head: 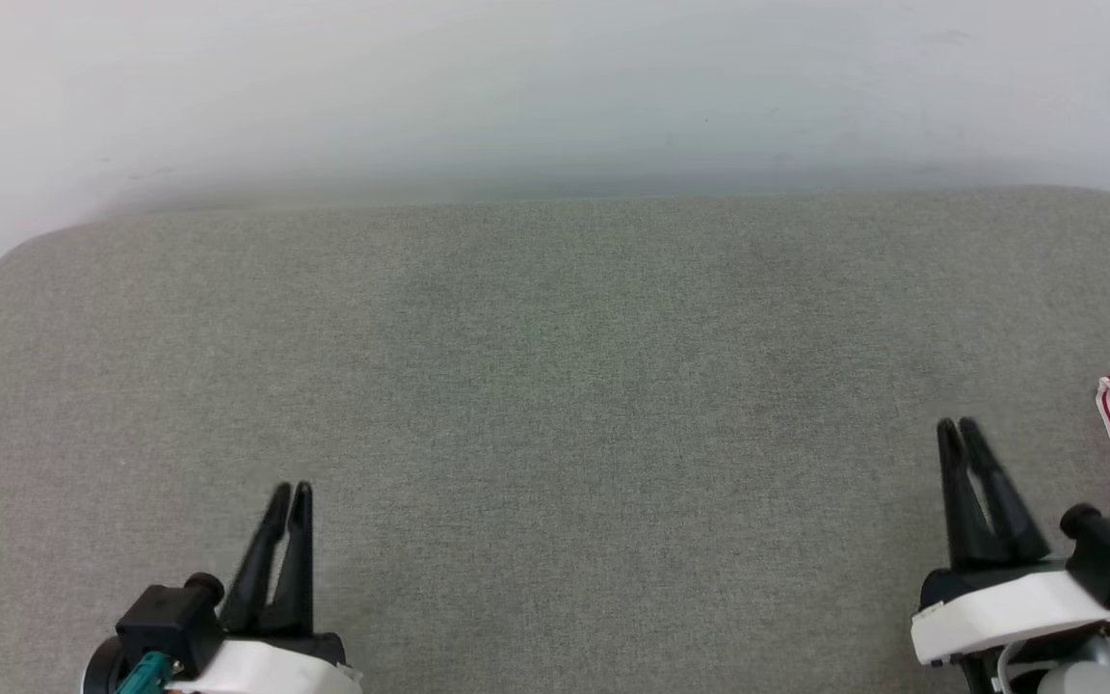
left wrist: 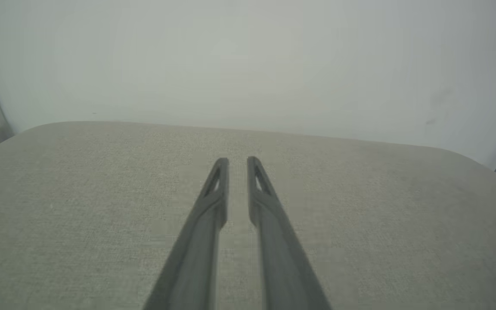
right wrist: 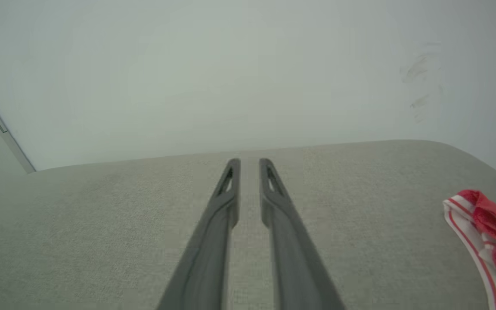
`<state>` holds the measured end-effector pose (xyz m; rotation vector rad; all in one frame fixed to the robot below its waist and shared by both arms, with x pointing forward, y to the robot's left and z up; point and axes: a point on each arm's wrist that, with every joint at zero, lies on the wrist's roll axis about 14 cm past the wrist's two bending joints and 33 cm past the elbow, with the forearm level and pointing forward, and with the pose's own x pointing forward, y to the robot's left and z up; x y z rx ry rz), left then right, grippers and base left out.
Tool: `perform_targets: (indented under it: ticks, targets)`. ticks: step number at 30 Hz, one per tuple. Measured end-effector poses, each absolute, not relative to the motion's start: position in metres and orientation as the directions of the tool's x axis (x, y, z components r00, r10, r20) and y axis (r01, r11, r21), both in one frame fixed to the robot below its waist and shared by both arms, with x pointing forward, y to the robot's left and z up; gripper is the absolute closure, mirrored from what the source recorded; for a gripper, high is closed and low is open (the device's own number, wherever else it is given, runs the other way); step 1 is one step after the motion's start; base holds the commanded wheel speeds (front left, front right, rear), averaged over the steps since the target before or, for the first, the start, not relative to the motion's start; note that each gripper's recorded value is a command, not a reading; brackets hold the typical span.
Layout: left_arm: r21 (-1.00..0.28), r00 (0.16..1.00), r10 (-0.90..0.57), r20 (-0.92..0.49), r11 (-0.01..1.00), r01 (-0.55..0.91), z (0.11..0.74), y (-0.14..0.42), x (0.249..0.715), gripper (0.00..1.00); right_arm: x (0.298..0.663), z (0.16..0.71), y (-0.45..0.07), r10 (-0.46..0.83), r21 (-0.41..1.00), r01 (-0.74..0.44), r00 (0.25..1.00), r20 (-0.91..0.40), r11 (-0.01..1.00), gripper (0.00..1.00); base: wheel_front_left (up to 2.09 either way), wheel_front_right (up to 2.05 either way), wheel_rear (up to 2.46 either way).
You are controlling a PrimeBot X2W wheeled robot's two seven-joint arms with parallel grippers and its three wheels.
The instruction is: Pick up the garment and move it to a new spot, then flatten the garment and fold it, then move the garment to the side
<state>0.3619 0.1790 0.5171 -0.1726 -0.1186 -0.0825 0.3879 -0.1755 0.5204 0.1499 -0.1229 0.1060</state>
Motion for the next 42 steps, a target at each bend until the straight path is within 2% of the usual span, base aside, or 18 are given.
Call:
perform_targets:
  ticks: [16,42]
  targets:
    - [-0.425,0.999,-0.014,0.045,0.905,0.032,0.499,0.187,0.361,1.00,0.384,0.502,-0.187,0.029,0.397,-0.045,0.998,0.046,0.917,1.00,0.00,0.00,0.00]
    - [-0.728,1.000,0.026,-0.007,0.686,-0.023,0.495,0.196,0.371,1.00,0.385,0.495,-0.198,-0.021,0.712,0.027,1.000,-0.017,0.702,1.00,0.00,0.00,0.00]
